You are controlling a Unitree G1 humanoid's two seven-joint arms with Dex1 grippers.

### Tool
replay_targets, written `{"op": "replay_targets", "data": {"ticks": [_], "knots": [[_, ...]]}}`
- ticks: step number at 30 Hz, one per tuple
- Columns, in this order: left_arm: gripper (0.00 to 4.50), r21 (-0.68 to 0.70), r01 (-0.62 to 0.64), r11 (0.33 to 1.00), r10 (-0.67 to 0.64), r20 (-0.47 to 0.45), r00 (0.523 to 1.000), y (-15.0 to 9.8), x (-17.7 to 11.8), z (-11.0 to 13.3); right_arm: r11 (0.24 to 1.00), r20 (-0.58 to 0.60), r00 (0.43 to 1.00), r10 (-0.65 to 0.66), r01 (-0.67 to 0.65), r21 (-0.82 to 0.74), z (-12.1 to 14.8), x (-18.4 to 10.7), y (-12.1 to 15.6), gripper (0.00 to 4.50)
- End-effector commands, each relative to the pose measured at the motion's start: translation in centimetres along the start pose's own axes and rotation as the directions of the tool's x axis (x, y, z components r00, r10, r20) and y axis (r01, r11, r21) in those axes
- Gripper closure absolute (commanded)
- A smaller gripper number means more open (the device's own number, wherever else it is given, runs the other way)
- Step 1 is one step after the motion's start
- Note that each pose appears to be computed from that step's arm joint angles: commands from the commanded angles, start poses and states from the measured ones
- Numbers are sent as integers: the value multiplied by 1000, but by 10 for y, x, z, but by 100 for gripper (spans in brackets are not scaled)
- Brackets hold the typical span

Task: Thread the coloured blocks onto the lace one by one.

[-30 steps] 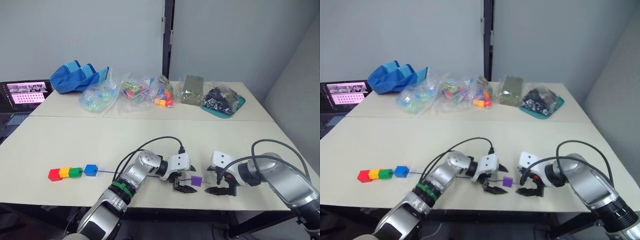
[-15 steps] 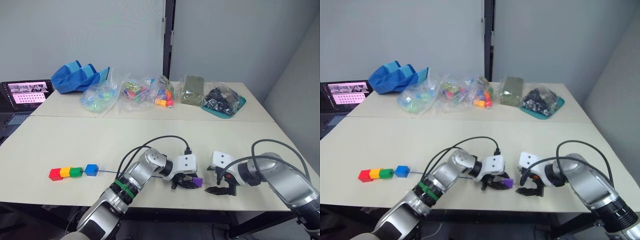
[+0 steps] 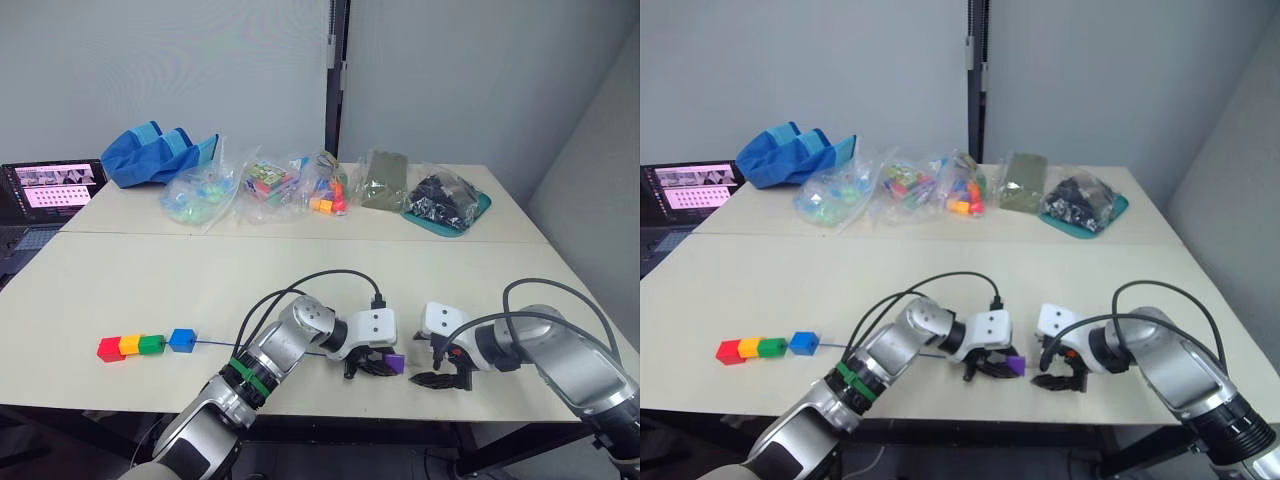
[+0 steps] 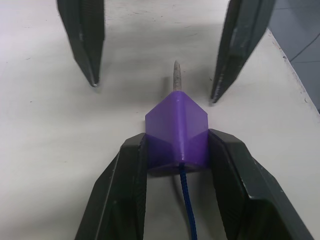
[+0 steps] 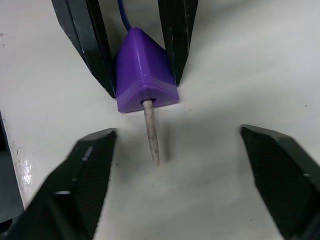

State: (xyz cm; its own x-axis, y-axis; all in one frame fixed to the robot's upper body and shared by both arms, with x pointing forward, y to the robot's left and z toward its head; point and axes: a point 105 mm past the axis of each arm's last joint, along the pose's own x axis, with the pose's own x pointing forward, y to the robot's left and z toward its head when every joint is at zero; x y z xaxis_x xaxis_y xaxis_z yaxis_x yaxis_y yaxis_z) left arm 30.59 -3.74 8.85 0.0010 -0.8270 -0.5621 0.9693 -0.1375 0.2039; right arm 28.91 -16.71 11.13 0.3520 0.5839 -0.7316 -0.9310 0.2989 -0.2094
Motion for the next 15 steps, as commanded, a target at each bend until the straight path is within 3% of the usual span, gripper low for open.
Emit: {"op": "replay_targets", "data": {"ticks": [1, 9, 15], "knots": [[321, -69, 33, 997, -39, -82, 996, -11, 6, -28, 999, 12, 1000, 4, -3, -34, 6, -4, 1, 181], [321, -67, 1, 998, -7, -79, 997, -4, -2, -28, 999, 14, 1000, 27, -27, -31, 9, -4, 3, 449], [321, -104, -57, 993, 47, -94, 994, 3, -30, -37, 998, 26, 998, 50, -49, -38, 13, 0, 0, 450]]}}
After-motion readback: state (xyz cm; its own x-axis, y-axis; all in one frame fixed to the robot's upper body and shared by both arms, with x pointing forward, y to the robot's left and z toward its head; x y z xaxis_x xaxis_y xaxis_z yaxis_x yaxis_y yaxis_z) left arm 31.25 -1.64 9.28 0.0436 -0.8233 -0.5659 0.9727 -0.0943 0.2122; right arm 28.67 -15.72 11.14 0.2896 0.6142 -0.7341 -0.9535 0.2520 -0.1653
